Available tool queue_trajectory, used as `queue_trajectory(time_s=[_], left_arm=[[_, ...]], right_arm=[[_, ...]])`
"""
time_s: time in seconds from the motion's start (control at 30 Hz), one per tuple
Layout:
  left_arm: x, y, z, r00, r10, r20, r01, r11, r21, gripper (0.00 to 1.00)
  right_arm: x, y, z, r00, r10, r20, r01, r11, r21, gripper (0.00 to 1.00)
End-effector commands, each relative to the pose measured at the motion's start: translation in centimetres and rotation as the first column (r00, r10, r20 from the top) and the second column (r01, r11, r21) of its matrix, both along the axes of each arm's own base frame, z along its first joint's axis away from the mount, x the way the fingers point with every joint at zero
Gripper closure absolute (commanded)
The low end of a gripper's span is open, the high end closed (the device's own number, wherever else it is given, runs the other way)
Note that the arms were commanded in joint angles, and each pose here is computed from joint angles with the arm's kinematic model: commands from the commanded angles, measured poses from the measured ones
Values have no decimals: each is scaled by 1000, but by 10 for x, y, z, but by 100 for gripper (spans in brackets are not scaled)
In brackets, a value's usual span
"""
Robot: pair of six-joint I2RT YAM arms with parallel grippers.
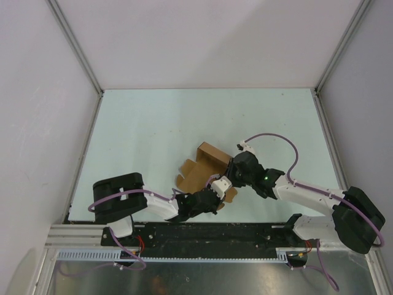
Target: Fold the paper box
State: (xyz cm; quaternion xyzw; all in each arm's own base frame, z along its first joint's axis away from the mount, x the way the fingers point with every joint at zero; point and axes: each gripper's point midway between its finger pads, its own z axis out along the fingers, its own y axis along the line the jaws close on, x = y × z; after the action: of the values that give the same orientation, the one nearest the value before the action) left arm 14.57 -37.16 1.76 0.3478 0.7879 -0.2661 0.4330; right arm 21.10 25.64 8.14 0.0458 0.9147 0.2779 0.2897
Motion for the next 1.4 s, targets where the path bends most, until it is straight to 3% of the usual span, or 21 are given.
queue_trajectory(time_s=[0.0,0.53,0.73,0.9,1.03,1.2,1.37], left_arm=[[-5,5,-13,999,-15,-29,16,999,33,100],[-7,5,-12,999,-20,-40,21,999,24,100],[-8,6,-13,999,-21,-41,22,999,27,100],[-8,7,-14,999,-22,-42,23,999,30,100],[-8,8,-15,999,-22,-40,23,999,35,100],[-7,7,-14,999,-18,-37,19,999,34,100],[-7,6,-12,999,-22,-34,23,999,28,100]], right_arm=[[9,11,27,998,14,58,-17,998,54,70],[-3,20,96,980,93,177,-133,964,230,67],[-2,1,125,961,47,274,-115,964,240,62],[14,-45,121,950,-125,286,84,985,153,60],[16,-87,98,941,-247,230,255,967,-3,60],[13,-104,73,942,-299,155,318,941,-116,55],[13,-127,63,920,-358,158,384,903,-193,48]])
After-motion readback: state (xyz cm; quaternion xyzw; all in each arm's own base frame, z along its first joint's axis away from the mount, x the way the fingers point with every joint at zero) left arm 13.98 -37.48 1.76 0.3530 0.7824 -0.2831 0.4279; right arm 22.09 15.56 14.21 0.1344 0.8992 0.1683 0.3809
